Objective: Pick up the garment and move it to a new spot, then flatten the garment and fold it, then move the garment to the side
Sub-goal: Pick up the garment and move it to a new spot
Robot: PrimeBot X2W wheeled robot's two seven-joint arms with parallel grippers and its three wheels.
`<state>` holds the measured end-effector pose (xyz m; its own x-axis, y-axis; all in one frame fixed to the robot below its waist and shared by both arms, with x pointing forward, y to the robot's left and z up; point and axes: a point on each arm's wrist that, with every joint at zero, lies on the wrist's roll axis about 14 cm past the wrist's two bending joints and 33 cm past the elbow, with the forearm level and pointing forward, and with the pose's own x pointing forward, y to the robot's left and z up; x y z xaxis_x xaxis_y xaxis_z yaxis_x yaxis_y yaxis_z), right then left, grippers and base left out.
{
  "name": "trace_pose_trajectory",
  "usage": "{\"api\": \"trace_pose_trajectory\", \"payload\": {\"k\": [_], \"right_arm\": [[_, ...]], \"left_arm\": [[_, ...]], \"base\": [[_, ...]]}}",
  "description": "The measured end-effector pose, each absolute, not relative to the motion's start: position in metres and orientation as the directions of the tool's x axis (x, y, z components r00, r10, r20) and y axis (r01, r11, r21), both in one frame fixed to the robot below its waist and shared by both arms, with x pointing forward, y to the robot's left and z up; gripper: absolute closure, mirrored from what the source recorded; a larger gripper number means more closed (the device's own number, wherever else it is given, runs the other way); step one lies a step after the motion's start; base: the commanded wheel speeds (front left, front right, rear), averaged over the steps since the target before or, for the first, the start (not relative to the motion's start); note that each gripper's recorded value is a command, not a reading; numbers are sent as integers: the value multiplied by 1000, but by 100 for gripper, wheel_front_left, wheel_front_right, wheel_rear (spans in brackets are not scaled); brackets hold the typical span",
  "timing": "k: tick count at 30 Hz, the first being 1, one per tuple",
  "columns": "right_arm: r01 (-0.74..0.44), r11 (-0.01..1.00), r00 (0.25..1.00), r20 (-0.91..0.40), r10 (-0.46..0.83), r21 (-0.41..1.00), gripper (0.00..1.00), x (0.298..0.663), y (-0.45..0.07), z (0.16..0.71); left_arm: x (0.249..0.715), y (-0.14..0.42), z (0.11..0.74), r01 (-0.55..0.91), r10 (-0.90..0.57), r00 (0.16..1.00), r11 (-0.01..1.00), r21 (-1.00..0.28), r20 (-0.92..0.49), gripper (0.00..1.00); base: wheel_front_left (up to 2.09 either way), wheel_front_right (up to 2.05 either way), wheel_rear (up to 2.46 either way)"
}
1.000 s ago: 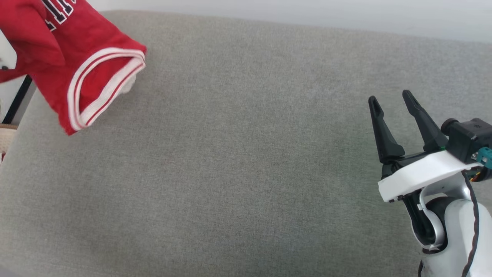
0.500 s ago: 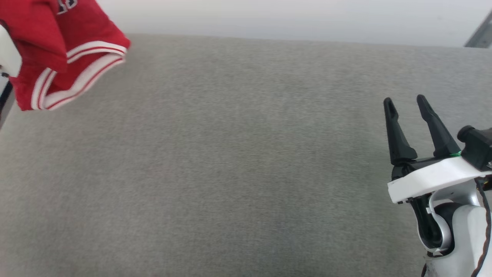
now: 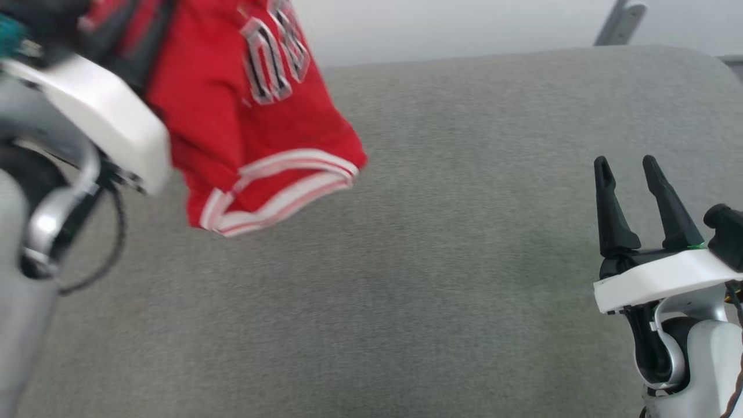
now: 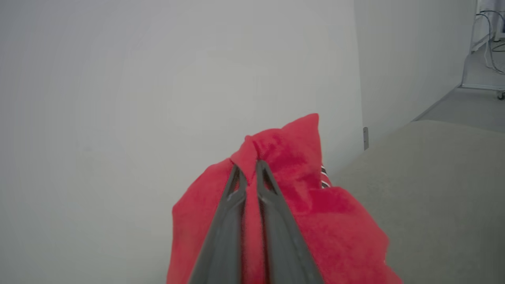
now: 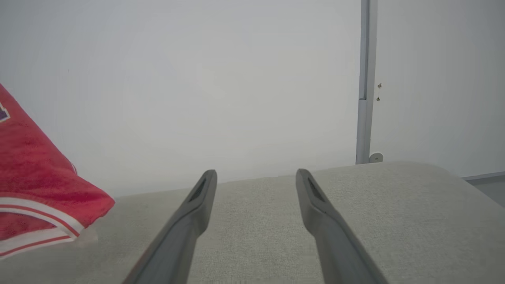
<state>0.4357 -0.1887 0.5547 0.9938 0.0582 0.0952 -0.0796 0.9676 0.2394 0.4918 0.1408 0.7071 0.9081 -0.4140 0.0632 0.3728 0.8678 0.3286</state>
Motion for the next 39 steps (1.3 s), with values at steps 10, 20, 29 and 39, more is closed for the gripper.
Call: {"api": "trace_pose_trajectory", "payload": {"k": [10, 20, 29, 39], "right_arm": [[16, 972, 998, 63, -31, 235, 0, 418, -218, 540], [41, 970, 998, 33, -51, 241, 0, 410, -223, 526], [33, 968, 999, 19, -39, 247, 0, 408, -218, 521], [-3, 968, 999, 39, -7, 251, 0, 411, -207, 528]], "left_arm": [[482, 59, 594, 633, -591, 769, 757, 163, -243, 100], [465, 39, 469, 687, -591, 630, 727, 6, -505, 100], [447, 49, 398, 658, -519, 550, 752, -44, -655, 64], [456, 59, 410, 612, -501, 609, 790, -38, -615, 0]], "base": [[0, 0, 0], [0, 0, 0], [0, 0, 0], [0, 0, 0]]}}
